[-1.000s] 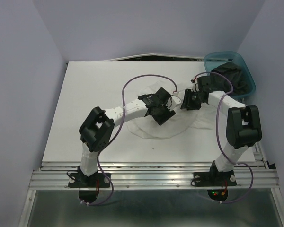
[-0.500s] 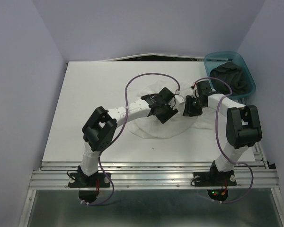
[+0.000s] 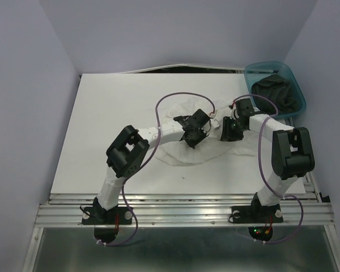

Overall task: Fold and stack the skirts
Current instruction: Flatten the skirt out

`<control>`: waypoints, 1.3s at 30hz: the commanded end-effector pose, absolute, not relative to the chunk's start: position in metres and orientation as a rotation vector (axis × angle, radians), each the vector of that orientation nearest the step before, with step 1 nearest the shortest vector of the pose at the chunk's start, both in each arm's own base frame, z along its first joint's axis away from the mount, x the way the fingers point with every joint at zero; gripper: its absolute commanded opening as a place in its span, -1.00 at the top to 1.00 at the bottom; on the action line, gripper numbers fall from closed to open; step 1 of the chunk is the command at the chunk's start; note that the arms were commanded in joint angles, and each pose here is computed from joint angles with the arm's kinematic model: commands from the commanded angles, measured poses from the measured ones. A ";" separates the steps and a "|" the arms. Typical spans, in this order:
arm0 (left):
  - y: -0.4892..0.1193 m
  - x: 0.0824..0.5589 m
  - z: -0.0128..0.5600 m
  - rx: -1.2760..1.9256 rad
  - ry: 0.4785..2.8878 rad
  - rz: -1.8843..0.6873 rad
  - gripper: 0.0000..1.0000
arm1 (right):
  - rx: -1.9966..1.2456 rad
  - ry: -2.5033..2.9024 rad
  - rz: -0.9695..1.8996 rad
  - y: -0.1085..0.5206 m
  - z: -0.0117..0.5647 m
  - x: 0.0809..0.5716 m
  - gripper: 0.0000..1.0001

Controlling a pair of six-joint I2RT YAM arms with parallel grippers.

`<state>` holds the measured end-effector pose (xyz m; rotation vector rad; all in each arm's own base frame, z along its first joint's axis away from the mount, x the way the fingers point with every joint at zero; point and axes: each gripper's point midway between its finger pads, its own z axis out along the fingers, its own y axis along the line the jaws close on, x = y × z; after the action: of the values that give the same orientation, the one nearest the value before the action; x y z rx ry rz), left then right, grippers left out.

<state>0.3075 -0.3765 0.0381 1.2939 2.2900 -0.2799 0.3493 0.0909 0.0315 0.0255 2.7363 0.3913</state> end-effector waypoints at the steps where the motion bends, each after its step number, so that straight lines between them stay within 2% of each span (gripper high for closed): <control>1: -0.364 0.338 0.113 1.158 2.193 -0.277 0.81 | -0.028 2.749 0.381 0.090 0.032 0.332 0.03; 3: -0.355 0.345 0.149 1.132 2.142 -0.296 0.98 | -0.034 2.760 0.399 0.091 0.027 0.326 0.06; 8: -0.330 0.349 0.216 1.129 2.052 -0.342 1.00 | -0.099 2.781 0.477 0.098 0.015 0.312 0.27; 12: -0.316 0.325 0.215 1.242 2.014 -0.376 1.00 | -0.193 2.792 0.658 0.121 0.020 0.297 0.33; 15: -0.293 0.293 0.170 1.420 2.037 -0.376 1.00 | -0.370 2.773 0.836 0.156 0.034 0.274 0.30; 16: -0.293 0.295 0.178 1.447 1.980 -0.360 1.00 | -0.389 2.785 0.841 0.160 0.034 0.269 0.28; 17: -0.279 0.281 0.150 1.520 2.009 -0.338 1.00 | -0.449 2.749 0.901 0.166 0.043 0.267 0.26; 18: -0.273 0.278 0.151 1.544 1.963 -0.308 1.00 | -0.462 2.742 0.928 0.168 0.052 0.267 0.22; 19: -0.257 0.265 0.122 1.645 1.961 -0.264 1.00 | -0.487 2.731 0.919 0.168 0.057 0.268 0.21; 26: -0.206 0.237 0.073 1.810 1.779 0.067 1.00 | -0.621 2.580 0.861 0.169 0.112 0.293 0.06; 29: -0.203 0.242 0.079 1.760 1.763 0.102 0.77 | -0.590 2.526 0.886 0.176 0.131 0.305 0.04; 30: -0.202 0.244 0.085 1.729 1.775 0.103 0.49 | -0.574 2.508 0.891 0.179 0.135 0.311 0.04; 33: -0.213 0.240 0.110 1.626 1.839 -0.066 0.19 | -0.567 2.459 0.899 0.192 0.143 0.327 0.06; 39: -0.217 0.233 0.143 1.485 1.953 -0.307 0.10 | -0.613 2.485 0.919 0.218 0.120 0.331 0.12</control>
<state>0.2454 -0.2065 0.1156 1.5706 1.9271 -0.1301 0.3253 0.1977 0.1262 -0.5794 2.5052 0.8906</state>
